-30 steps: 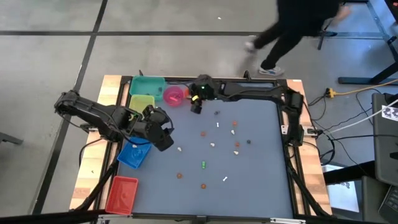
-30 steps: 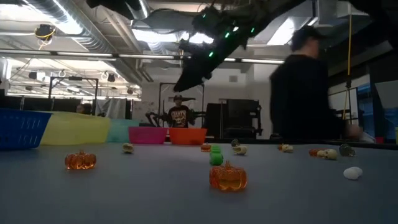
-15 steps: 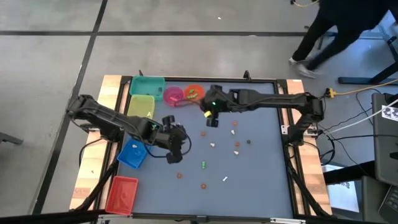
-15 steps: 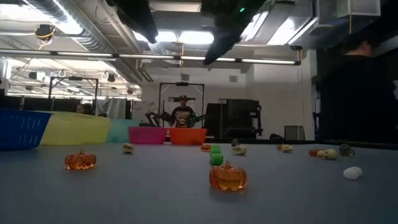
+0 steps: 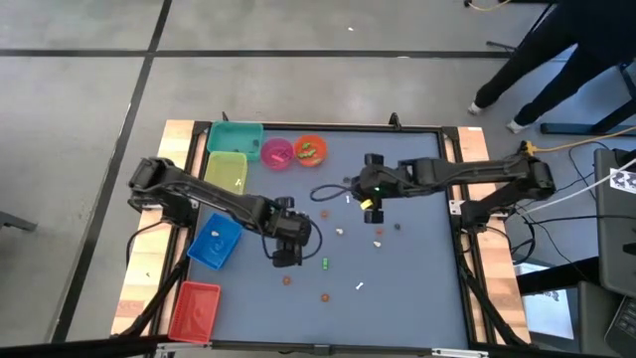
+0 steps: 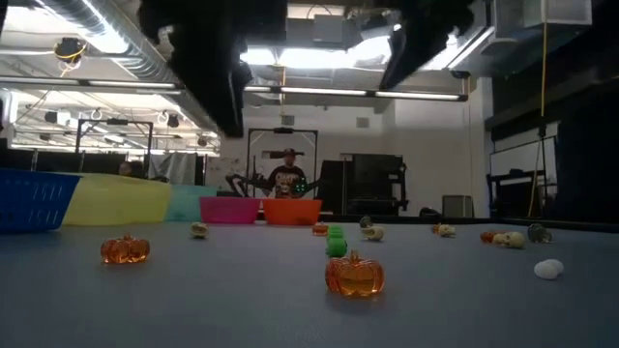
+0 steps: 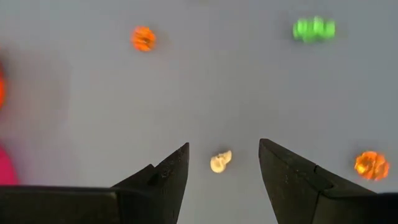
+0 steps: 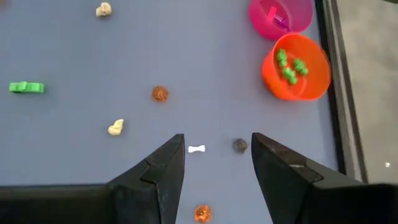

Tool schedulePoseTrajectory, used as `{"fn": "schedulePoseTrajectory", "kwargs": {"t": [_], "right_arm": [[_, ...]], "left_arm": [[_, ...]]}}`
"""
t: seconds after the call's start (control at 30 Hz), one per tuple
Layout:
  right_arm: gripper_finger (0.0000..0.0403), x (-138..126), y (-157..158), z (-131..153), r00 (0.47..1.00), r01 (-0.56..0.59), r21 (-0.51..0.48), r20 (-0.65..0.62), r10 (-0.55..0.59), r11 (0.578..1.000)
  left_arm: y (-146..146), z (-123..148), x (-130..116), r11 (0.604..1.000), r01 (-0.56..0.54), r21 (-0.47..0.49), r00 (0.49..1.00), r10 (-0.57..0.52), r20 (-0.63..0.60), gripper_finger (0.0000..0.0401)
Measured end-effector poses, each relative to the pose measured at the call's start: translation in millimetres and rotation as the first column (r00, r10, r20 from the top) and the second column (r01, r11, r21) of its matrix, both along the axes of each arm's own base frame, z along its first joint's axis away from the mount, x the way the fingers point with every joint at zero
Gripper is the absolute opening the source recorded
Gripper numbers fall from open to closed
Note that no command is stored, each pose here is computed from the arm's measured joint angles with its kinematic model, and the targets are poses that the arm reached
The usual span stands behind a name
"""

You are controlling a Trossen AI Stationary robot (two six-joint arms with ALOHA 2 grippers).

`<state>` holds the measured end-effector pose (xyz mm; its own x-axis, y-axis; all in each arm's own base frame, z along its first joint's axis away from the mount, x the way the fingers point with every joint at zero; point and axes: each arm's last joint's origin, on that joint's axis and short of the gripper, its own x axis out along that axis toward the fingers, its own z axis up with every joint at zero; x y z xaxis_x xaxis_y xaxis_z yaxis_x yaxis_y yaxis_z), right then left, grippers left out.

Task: Sort Halloween decoration
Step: Put the yellow skull toy into the blue bin

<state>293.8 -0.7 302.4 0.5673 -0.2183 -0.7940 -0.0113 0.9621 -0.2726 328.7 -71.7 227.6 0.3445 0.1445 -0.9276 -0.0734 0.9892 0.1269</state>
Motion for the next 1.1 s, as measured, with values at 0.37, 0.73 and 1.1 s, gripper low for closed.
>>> {"fn": "schedulePoseTrajectory", "kwargs": {"t": [0.37,0.73,1.1], "right_arm": [[0.0184,-10.8,-1.1,-69.3,0.999,-0.022,0.043,0.037,0.02,0.999],[0.0184,-11.5,-0.6,-77.0,0.998,-0.016,0.063,0.06,0.012,0.998],[0.0184,-9.9,-0.4,-75.8,0.997,-0.023,0.064,0.08,0.018,0.998]], "left_arm": [[11.4,-41.9,13.4,0.981,0.193,-0.013,0.963,-0.192,-0.192,0.0178],[19.7,-59.2,12.5,0.977,0.198,-0.082,0.942,-0.212,-0.26,0.0178],[22.0,-86.8,-1.2,0.977,0.195,-0.085,0.94,-0.211,-0.267,0.0178]]}}
